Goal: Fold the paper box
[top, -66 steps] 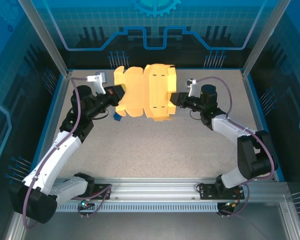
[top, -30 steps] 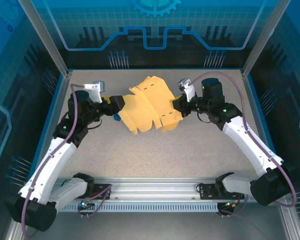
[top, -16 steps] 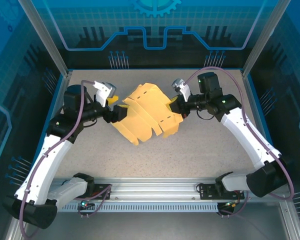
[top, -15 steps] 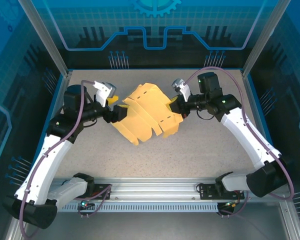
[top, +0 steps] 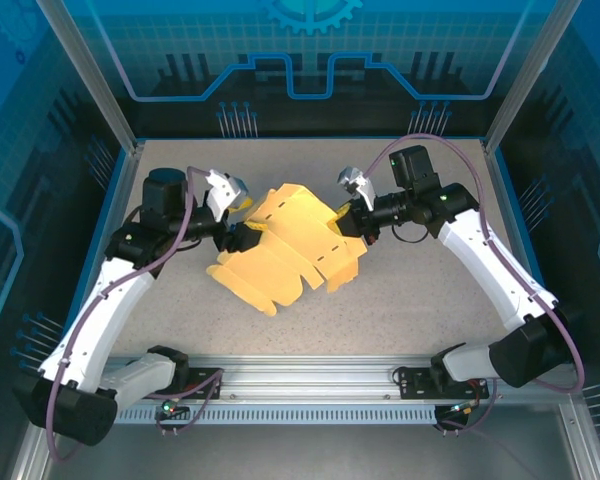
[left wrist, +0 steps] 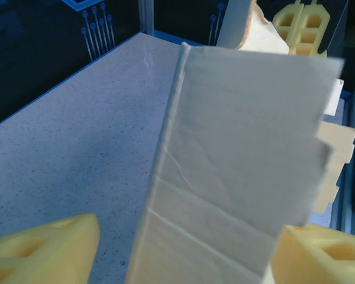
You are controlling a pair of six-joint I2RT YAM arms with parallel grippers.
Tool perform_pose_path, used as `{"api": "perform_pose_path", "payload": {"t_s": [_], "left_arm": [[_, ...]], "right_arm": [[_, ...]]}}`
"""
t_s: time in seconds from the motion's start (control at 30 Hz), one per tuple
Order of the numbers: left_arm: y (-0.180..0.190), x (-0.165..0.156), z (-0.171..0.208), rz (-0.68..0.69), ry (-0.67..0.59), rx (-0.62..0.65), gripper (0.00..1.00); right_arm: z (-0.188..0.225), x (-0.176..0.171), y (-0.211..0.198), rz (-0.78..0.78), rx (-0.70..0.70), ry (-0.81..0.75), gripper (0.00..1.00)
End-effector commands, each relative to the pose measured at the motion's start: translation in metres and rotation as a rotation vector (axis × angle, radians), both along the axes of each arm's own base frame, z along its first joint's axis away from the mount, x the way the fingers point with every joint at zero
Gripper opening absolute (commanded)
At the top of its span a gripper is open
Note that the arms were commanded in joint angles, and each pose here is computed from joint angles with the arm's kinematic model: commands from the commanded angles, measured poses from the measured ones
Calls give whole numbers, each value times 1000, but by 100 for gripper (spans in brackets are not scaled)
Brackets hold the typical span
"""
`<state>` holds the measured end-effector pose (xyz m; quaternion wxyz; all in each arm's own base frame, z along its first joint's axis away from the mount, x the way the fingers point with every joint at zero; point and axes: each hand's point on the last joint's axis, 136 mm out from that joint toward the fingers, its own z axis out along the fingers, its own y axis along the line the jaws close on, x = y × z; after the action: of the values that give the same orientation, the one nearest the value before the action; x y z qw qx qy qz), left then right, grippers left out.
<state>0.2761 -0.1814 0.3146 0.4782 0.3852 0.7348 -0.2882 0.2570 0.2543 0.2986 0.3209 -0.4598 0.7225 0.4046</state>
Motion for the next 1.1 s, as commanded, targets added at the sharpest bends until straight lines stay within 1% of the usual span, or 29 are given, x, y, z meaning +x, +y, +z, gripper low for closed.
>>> {"api": "perform_pose_path", "payload": {"t_s": [0.0,0.07,0.13,0.27,0.33,0.43,0.47,0.53,0.57,0.67,0.77,0.9,1.0,1.07], "left_arm": [[-5,-4,-1,-54,11,-21,67],[-4,-5,-4,-48,48,-18,60],[-6,-5,-2,-54,69,-37,50],[-12,-11,13,-111,110,-136,32],[-12,-11,18,-125,130,-181,22],[-9,-9,22,-122,147,-212,10],[-10,-9,23,-124,150,-216,7],[-11,-10,24,-137,155,-232,2],[-12,-12,26,-145,159,-240,0],[-13,-13,30,-154,169,-268,0],[-13,-12,30,-148,176,-284,0],[-14,-9,29,-139,190,-295,0],[-14,-7,29,-132,207,-302,0],[-14,-7,29,-131,210,-303,0]], "right_arm": [[10,-19,7,93,34,-31,0],[11,-22,7,102,42,-54,0],[12,-24,8,113,55,-81,0],[18,-25,10,122,73,-123,0],[20,-21,12,125,73,-136,0],[24,-15,15,130,82,-150,0],[25,-13,17,134,88,-153,2],[29,-9,21,138,110,-162,8],[31,-7,23,142,125,-165,11],[40,-4,28,155,180,-174,22],[47,-1,28,156,221,-184,26],[51,12,16,89,250,-181,38],[53,20,7,41,255,-178,42],[52,23,5,23,237,-174,42]]}}
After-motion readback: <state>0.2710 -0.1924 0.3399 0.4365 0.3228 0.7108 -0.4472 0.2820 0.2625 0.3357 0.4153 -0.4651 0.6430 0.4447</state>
